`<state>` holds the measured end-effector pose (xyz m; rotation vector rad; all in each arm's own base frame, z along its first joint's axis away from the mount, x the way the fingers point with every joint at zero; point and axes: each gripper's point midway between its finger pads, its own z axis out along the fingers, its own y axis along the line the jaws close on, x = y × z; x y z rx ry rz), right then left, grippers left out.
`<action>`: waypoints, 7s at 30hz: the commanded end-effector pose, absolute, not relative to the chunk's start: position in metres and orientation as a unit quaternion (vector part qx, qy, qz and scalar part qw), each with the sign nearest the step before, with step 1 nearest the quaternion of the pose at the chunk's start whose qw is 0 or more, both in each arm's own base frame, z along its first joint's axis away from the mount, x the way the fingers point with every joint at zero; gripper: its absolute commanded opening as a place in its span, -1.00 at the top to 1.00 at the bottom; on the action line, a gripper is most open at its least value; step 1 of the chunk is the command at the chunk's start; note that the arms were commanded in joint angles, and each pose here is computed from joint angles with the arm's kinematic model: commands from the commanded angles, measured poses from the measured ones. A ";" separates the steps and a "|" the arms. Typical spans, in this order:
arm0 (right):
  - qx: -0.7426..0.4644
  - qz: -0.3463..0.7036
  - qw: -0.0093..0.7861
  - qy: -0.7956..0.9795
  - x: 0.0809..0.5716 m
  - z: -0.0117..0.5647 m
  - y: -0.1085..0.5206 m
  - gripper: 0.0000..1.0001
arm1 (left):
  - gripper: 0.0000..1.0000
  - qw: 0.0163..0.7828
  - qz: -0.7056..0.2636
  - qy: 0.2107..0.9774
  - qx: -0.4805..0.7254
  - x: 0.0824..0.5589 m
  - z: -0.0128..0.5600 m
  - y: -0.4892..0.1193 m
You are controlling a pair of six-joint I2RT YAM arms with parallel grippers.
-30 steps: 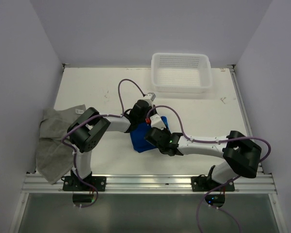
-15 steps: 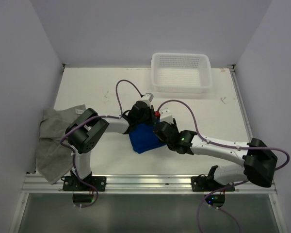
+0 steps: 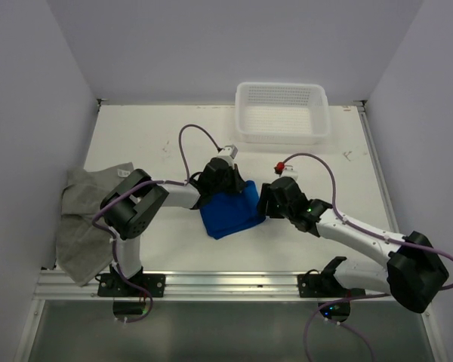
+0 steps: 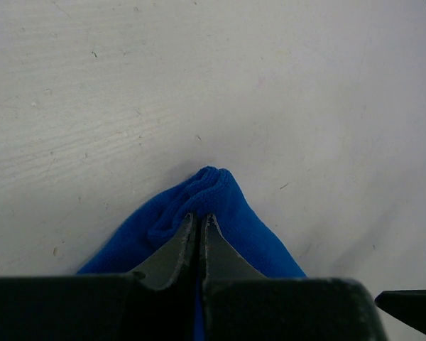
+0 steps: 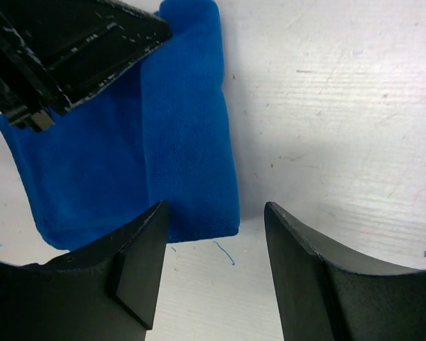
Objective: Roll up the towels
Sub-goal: Roll the towel
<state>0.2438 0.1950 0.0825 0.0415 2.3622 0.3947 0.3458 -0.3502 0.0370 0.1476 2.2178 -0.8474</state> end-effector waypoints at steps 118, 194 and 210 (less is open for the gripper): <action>-0.112 -0.002 0.430 0.896 0.234 0.074 0.208 1.00 | 0.60 0.417 -0.279 0.863 0.055 0.351 0.114 -0.312; -0.075 0.188 0.426 0.882 0.212 0.120 0.260 -0.18 | 0.79 0.290 -0.308 0.904 0.059 0.275 0.002 -0.311; 0.017 0.274 0.325 0.905 0.217 0.054 0.249 -0.31 | 0.81 0.287 -0.295 0.909 0.059 0.272 -0.005 -0.304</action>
